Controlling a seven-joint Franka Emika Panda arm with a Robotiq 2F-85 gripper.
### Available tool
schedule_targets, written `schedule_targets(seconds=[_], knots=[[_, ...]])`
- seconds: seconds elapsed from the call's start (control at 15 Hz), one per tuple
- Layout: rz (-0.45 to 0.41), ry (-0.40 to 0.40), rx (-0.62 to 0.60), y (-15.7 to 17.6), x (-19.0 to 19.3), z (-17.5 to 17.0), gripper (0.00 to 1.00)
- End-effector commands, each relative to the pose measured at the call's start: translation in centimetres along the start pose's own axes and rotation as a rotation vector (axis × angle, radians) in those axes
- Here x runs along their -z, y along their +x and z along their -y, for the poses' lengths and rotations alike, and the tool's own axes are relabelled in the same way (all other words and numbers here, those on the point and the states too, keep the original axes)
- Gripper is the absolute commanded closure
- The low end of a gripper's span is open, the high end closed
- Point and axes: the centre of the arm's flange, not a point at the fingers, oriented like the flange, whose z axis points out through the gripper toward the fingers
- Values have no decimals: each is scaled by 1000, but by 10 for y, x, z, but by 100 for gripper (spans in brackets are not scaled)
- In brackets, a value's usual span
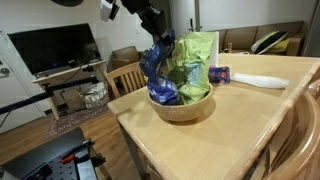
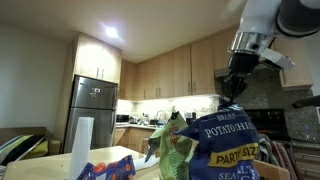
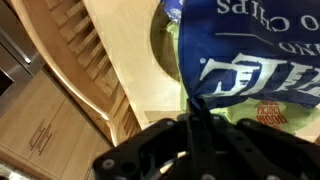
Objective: Place the potato chips bag in the bowl then move the bowl to the middle of the table
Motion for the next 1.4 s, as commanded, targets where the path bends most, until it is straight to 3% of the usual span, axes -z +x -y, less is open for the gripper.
schedule_targets(seconds=[0.0,0.33,0.4,0.47,1.0,1.13,1.33], knots=[[4,-48,23,1,-5,-2,100],[-70,-102,-18,2,-6,5,100],[-72,-121,-22,2,-5,6,74],[-82,-131,-24,1,-4,7,73],[-119,-196,-30,4,4,11,13],[-114,-193,-32,7,8,9,1],[-114,-160,-58,16,25,5,0]])
